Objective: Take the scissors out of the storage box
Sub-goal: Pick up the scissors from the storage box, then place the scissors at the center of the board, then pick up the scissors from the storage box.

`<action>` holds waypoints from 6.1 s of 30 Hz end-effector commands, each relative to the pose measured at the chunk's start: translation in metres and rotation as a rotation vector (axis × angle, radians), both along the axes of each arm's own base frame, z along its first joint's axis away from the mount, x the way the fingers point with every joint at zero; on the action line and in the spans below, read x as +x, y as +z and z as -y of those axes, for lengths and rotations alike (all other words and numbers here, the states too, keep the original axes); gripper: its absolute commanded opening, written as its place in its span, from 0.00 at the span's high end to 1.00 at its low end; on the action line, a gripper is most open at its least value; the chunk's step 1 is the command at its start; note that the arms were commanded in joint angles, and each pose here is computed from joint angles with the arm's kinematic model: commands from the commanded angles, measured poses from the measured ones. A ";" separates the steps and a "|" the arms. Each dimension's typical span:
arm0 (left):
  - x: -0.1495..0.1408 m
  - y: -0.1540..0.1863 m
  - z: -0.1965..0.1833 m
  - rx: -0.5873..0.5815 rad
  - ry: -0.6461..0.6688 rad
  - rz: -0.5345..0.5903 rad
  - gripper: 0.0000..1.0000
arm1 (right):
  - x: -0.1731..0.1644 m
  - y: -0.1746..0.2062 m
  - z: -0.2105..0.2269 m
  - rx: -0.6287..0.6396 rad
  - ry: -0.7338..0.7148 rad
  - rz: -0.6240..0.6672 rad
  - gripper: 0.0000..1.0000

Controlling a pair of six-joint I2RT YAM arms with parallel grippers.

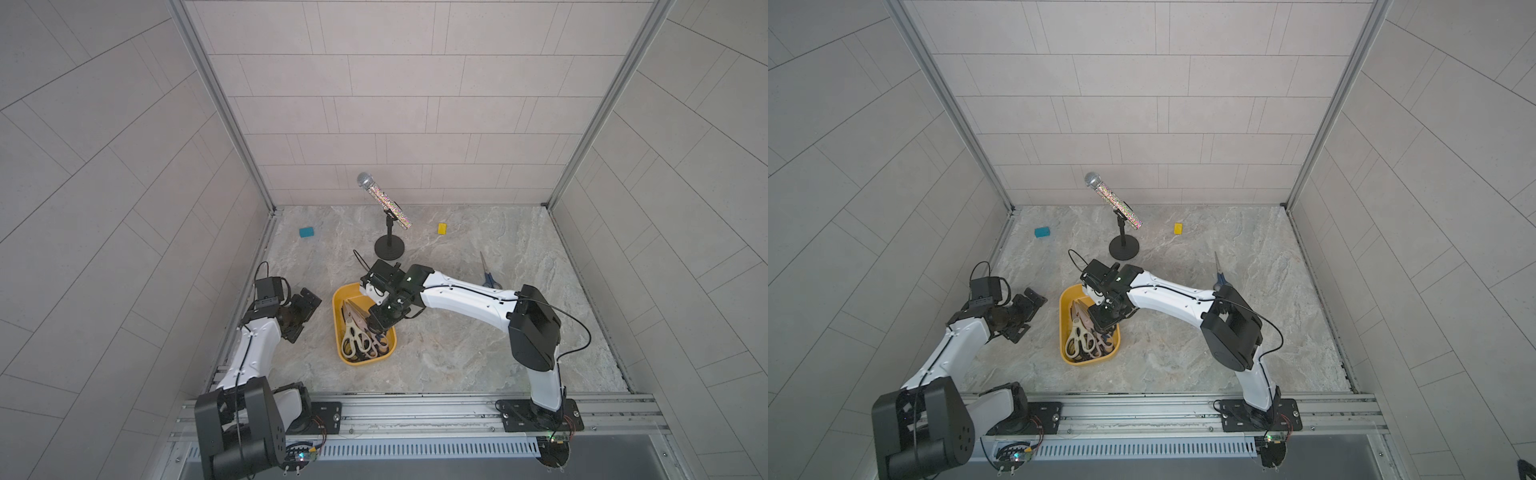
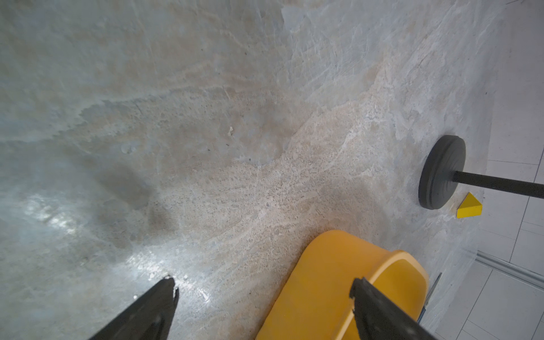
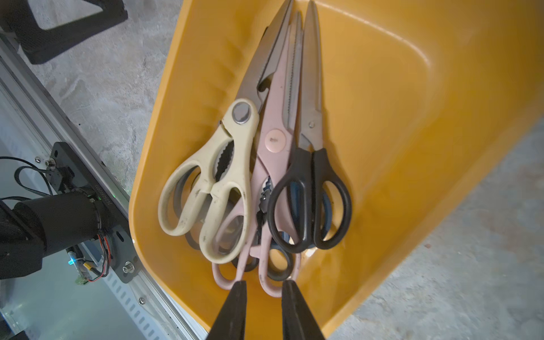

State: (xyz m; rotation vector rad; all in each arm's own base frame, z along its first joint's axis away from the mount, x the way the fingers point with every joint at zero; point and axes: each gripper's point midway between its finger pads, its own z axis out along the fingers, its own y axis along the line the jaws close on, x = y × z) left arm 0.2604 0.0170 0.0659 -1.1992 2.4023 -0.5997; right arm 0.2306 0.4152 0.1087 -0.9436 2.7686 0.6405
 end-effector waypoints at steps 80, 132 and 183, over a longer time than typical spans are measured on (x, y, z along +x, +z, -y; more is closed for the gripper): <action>0.001 -0.006 0.000 -0.072 0.031 0.016 0.00 | 0.033 0.082 0.051 0.048 -0.161 0.086 1.00; -0.006 0.014 0.027 0.159 -0.249 -0.011 0.00 | 0.152 -0.085 0.275 -0.351 -0.558 -0.051 0.89; 0.008 0.018 -0.003 -0.005 0.058 0.058 0.00 | -0.020 -0.015 -0.016 -0.059 -0.020 -0.003 0.60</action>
